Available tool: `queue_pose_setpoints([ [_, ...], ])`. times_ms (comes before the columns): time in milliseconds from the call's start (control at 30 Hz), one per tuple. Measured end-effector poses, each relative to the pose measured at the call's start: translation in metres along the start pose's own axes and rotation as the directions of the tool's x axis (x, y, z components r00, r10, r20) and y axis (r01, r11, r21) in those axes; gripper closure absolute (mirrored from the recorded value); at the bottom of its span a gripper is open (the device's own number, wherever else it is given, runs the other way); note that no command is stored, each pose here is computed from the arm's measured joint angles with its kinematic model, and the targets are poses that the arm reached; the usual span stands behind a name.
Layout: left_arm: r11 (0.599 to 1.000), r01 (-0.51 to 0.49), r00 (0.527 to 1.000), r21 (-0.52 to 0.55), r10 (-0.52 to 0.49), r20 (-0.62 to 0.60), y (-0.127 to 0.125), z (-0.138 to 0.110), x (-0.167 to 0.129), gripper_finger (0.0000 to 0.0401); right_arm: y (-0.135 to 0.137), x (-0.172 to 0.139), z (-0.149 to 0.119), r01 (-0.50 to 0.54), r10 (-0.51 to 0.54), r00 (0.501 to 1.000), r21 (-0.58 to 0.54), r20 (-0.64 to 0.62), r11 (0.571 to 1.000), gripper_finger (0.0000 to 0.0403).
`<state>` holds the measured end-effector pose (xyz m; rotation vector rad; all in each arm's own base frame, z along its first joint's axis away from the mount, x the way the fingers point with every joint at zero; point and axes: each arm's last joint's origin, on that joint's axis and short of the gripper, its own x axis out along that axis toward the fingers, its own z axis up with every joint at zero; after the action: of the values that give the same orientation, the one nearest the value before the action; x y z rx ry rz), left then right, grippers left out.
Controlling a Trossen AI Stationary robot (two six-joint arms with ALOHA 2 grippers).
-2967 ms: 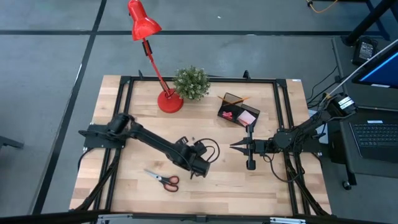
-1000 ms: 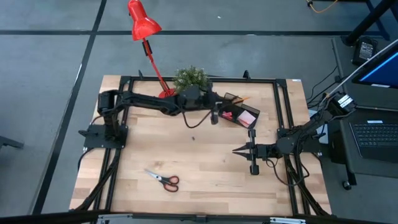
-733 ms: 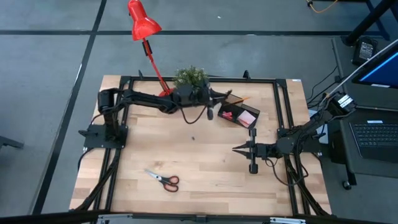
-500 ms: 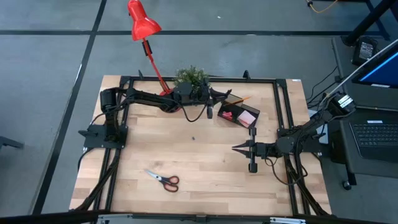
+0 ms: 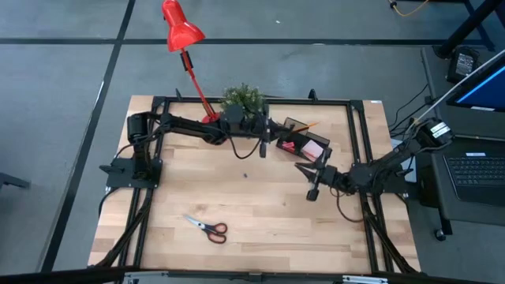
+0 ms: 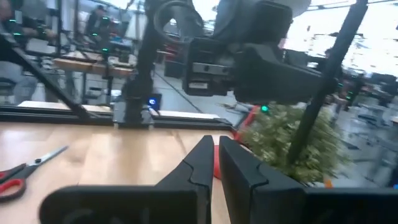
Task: Pick and place office supplies into organizer
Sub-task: Put the black pen into the black desk organizer
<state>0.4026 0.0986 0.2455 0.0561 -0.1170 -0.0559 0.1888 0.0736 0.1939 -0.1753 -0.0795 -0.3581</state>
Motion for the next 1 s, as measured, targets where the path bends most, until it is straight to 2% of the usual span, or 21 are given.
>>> queue_pose_setpoints([
  [133, 0.998, 0.070, 0.998, -0.003, -0.070, 0.003, -0.010, 0.000, 0.002, 0.0368, -0.003, 0.005, -0.001, -0.069, 0.069, 0.997, -0.004, 0.024, 0.998, 0.0373],
  [300, 0.994, 0.114, 0.994, -0.005, -0.113, 0.005, -0.023, 0.001, 0.006, 0.0367, -0.006, 0.013, 0.005, -0.033, 0.035, 0.999, -0.044, 0.037, 0.998, 0.0363],
  [567, 0.989, 0.148, 0.989, 0.011, -0.148, -0.004, -0.037, 0.000, 0.009, 0.0368, -0.003, 0.026, 0.032, 0.033, -0.023, 0.995, -0.102, 0.096, 0.994, 0.0293],
  [733, 0.989, 0.150, 0.989, 0.017, -0.150, -0.004, -0.042, 0.000, 0.010, 0.0368, -0.003, 0.034, 0.041, 0.092, -0.085, 0.994, -0.105, 0.070, 0.990, 0.0252],
  [1000, 0.990, 0.132, 0.991, 0.039, -0.132, -0.006, -0.035, 0.000, 0.009, 0.0368, 0.003, 0.033, 0.048, 0.100, -0.094, 0.994, -0.093, 0.063, 0.991, 0.0217],
])
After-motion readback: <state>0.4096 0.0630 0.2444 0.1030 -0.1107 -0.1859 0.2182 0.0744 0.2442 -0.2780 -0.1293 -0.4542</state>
